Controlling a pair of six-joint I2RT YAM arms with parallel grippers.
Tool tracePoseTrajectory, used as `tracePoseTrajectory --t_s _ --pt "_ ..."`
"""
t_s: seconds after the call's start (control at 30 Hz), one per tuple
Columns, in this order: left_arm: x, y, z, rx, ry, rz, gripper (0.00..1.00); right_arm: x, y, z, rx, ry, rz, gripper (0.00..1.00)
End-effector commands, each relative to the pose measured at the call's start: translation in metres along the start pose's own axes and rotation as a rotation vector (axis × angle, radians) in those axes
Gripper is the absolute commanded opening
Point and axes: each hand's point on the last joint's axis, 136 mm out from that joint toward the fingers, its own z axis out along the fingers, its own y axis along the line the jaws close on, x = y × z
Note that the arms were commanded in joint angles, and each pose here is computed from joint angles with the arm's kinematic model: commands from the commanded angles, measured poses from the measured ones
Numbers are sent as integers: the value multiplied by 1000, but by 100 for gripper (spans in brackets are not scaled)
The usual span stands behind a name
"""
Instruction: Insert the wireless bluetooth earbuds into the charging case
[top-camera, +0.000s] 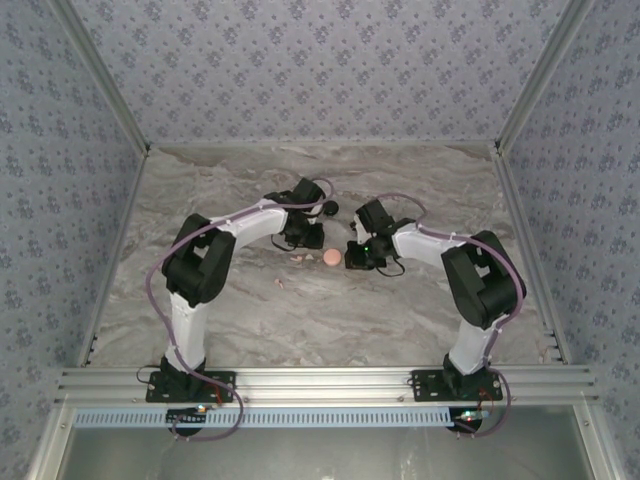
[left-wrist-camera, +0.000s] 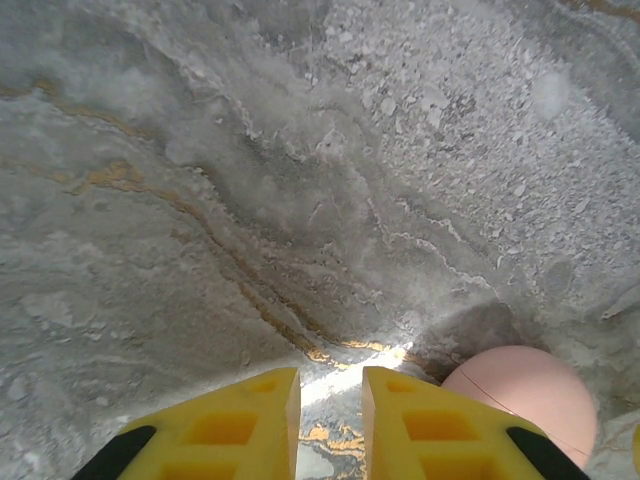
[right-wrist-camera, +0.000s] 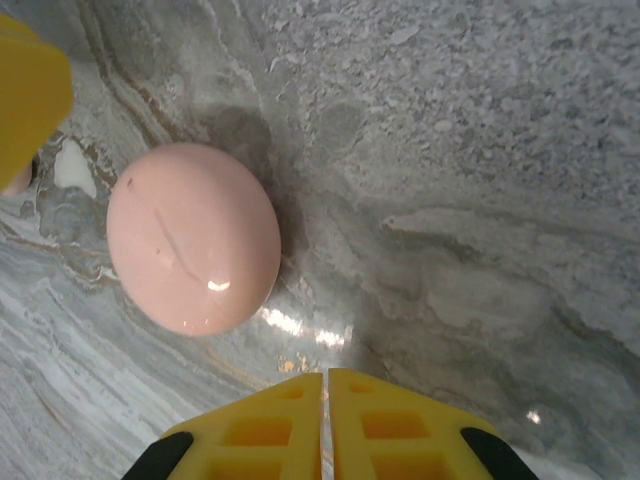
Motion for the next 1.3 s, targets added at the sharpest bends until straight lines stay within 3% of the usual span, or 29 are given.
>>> tracePoseTrajectory --t_s 0.0,0.23,1.27 --pt "-2 -4 4 34 10 8 22 -9 8 4 -21 -3 30 10" --pt "3 -5 9 43 34 4 18 -14 10 11 -24 4 41 10" --pt "28 -13 -8 80 61 13 18 -41 -2 9 56 -10 18 12"
